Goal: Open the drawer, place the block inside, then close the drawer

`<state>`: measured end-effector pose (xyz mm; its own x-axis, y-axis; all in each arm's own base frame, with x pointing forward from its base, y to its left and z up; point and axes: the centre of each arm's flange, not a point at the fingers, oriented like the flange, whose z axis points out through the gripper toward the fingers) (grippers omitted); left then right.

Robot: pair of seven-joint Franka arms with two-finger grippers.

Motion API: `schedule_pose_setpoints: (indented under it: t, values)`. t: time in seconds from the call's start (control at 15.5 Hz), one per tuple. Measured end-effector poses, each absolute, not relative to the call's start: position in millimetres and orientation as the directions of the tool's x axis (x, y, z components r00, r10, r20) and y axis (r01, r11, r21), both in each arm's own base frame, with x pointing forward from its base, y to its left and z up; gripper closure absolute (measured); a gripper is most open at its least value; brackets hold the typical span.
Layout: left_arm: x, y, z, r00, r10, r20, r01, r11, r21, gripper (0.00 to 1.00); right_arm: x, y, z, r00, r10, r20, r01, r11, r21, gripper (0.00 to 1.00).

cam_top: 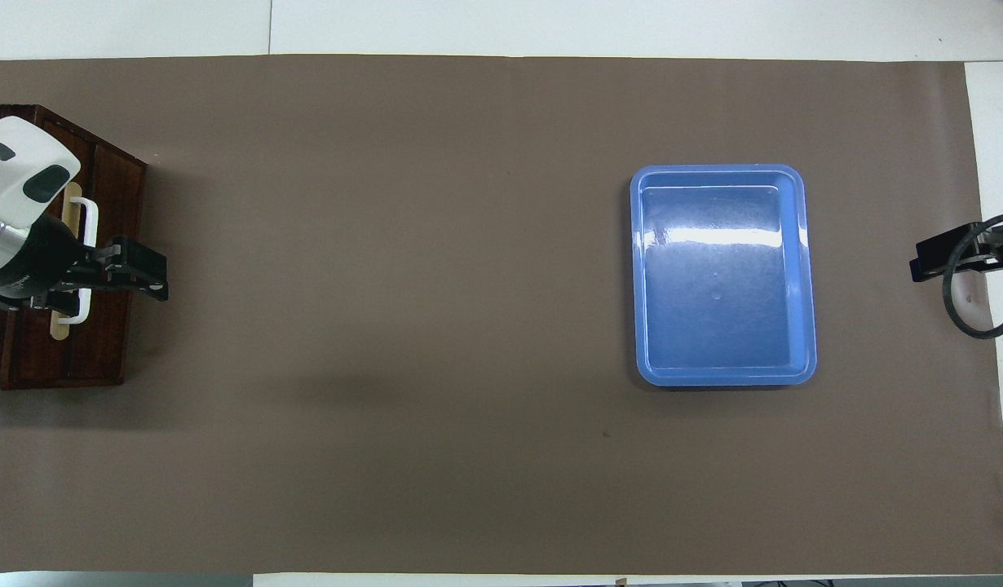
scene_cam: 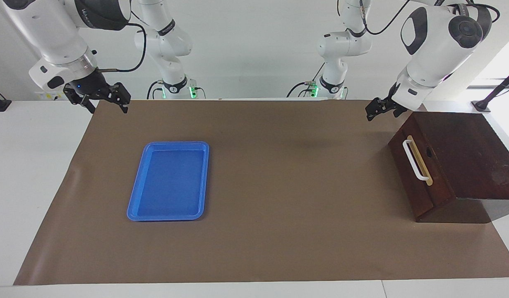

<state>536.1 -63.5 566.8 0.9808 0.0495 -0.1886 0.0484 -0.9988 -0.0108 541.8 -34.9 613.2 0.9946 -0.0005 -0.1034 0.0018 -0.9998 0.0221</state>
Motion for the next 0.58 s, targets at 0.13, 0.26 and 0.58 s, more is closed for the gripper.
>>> schedule_pose_setpoints:
  t: [0.13,0.26,0.58]
  values:
    - [537,-61,568,0.981,0.048,-0.186,0.047,-0.999,-0.009,0.0,542,-35,613,0.995,0.0,-0.103,0.002,-1.0,0.022,0.0]
    - [538,-57,569,0.982,0.051,-0.183,0.05,-0.999,-0.008,0.0,542,-35,613,0.995,0.0,-0.103,0.002,-1.0,0.022,0.0]
    - [540,-54,578,0.985,0.051,-0.165,0.051,-0.999,-0.004,0.0,542,-35,613,0.995,0.0,-0.103,0.002,-1.0,0.022,0.0]
